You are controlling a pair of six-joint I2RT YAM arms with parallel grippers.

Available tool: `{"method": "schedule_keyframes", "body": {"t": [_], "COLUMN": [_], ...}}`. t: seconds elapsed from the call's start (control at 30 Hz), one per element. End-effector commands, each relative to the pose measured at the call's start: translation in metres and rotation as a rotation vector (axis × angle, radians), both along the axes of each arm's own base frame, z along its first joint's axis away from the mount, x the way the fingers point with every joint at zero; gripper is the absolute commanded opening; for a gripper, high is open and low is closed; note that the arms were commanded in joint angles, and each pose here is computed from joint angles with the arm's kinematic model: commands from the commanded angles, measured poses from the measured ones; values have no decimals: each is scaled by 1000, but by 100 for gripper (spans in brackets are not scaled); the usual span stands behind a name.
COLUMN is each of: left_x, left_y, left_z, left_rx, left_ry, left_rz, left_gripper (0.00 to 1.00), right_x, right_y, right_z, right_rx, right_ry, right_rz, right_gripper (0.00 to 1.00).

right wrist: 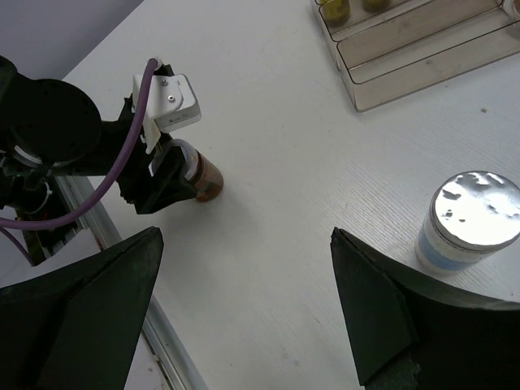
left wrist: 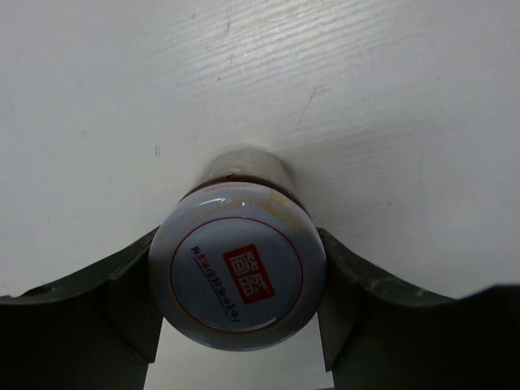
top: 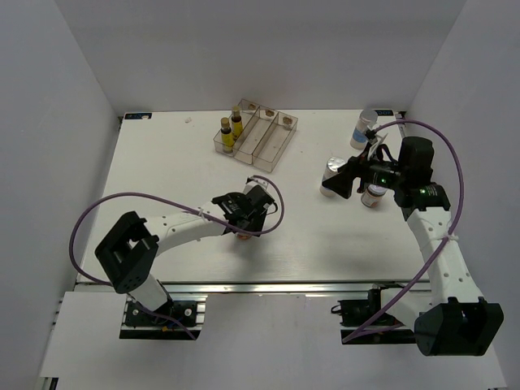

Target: Organize the condiment bottles

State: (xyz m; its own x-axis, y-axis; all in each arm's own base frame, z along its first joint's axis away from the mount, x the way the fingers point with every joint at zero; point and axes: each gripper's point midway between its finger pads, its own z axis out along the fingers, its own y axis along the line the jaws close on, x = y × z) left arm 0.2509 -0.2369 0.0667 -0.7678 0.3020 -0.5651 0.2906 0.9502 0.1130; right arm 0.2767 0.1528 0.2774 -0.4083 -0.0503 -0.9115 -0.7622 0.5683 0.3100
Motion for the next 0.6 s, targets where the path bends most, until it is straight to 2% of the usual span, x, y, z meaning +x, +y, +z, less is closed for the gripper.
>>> {"method": "schedule_keyframes", "body": {"t": [0.0, 0.07, 0.1, 0.17, 0.2, 0.37, 0.5, 0.57], "left_x": [15, 17, 17, 19, 20, 35, 75, 100], "left_y": [-14, -18, -19, -21, -22, -25, -33, -31], "left_z": [28, 34, 35, 38, 39, 57, 107, 118], "left_rx": [-64, -83, -87, -91, -92, -77, -128, -147], "left_ry": [-80, -92, -93, -99, -102, -160, -282, -314], "left_rz": [12, 4, 2, -3, 0, 12, 63, 99], "left_gripper": [67, 60, 49, 37, 28, 19, 11, 3], "right_x": [-5, -6, -6, -7, -7, -8, -8, -9], "right_y": [1, 1, 1, 2, 2, 2, 2, 2], "right_z": [10, 8, 8, 7, 8, 6, 6, 6], "right_rx": [14, 14, 15, 16, 16, 15, 13, 13], "right_ry": [-52, -50, -50, -50, -51, -51, -54, -60], "right_rz": [23, 26, 29, 34, 36, 41, 40, 41], "right_gripper": [89, 89, 89, 89, 89, 89, 88, 88]}}
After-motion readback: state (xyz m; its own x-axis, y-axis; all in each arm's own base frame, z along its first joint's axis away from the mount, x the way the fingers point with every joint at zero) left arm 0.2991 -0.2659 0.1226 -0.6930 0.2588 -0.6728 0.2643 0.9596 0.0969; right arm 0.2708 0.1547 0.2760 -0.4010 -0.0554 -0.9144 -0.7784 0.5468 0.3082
